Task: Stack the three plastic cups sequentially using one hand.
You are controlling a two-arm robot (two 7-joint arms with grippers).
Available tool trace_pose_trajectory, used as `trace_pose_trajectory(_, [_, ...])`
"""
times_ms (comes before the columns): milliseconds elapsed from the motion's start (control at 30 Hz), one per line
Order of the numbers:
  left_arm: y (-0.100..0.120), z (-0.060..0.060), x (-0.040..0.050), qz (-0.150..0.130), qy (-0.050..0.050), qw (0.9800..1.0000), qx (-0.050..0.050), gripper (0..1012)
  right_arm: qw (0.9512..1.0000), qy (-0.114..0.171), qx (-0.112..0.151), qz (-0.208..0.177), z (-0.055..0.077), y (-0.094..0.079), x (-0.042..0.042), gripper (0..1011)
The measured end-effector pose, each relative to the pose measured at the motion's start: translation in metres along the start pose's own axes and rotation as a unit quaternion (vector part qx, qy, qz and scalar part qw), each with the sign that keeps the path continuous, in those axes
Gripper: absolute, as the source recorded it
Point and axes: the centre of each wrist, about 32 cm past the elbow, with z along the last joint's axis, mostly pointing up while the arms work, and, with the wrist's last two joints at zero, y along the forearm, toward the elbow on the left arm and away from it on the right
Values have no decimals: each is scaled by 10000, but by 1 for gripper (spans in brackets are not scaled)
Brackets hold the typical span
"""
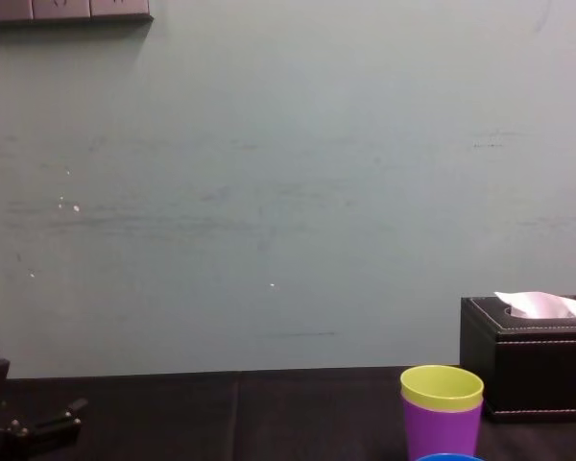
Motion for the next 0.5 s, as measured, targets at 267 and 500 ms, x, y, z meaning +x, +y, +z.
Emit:
trace_pose_trajectory(267, [0, 0, 0, 0, 0, 10000, 0, 1011, 9998, 65, -116, 147, -184, -93, -143, 1003])
trace_pose_trajectory(500, [0, 0, 0, 0, 0, 10000, 0, 1011, 9997, -20, -134, 187, -322, -30, -284, 1003])
